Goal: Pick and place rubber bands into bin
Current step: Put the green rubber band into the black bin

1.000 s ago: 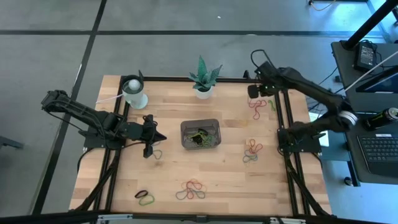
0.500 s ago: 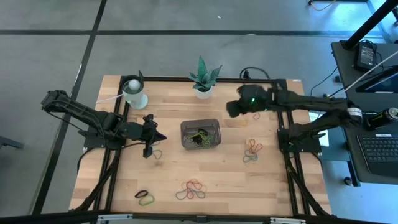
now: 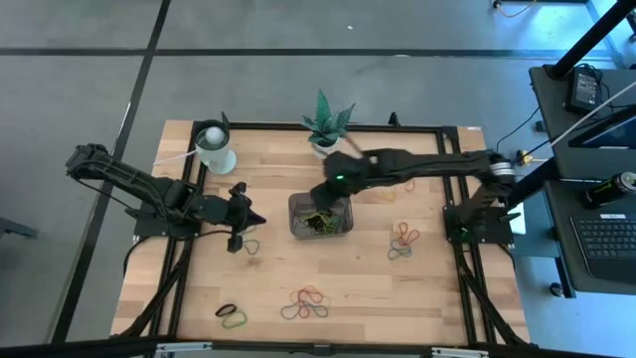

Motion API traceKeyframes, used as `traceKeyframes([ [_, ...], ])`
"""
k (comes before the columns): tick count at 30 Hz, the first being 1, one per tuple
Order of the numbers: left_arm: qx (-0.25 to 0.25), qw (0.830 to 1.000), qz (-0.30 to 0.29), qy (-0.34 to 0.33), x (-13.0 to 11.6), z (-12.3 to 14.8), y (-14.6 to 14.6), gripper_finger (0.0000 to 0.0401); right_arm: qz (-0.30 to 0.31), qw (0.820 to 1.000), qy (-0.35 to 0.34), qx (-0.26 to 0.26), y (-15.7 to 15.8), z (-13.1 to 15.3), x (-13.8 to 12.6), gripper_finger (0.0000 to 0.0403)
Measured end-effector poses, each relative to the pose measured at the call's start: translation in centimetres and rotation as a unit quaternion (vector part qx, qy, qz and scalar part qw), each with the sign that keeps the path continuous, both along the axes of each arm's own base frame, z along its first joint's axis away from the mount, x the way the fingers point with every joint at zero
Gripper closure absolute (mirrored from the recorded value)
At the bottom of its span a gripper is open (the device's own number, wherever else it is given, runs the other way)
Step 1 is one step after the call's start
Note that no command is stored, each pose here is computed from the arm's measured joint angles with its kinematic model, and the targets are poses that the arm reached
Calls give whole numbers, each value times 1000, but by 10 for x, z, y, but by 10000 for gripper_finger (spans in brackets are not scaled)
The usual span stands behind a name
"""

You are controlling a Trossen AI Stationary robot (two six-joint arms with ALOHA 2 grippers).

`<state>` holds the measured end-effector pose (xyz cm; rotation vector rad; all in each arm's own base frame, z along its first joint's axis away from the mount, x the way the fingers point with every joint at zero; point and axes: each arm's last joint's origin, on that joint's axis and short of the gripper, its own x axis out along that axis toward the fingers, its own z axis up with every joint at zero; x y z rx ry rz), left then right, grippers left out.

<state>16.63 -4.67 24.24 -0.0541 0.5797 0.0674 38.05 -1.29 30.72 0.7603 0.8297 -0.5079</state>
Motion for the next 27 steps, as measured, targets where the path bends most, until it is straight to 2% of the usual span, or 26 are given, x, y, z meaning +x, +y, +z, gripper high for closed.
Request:
traceKeyframes([
  [6, 2, 1000, -4, 1, 0, 0, 0, 399, 26, 995, 94, 3, 5, -26, 39, 398],
  [10, -4, 1000, -15, 3, 0, 0, -1, 399, 42, 990, 135, 21, 6, -55, 55, 398],
  [15, -2, 1000, -17, 19, -2, -3, 0, 399, 53, 978, 196, 47, 7, -93, 63, 397],
  [20, -3, 1000, -14, 28, -3, -4, 0, 399, 54, 970, 231, 52, 8, -121, 69, 397],
  [27, -11, 999, -12, 29, -3, -4, 0, 399, 42, 964, 255, 58, 7, -143, 73, 389],
])
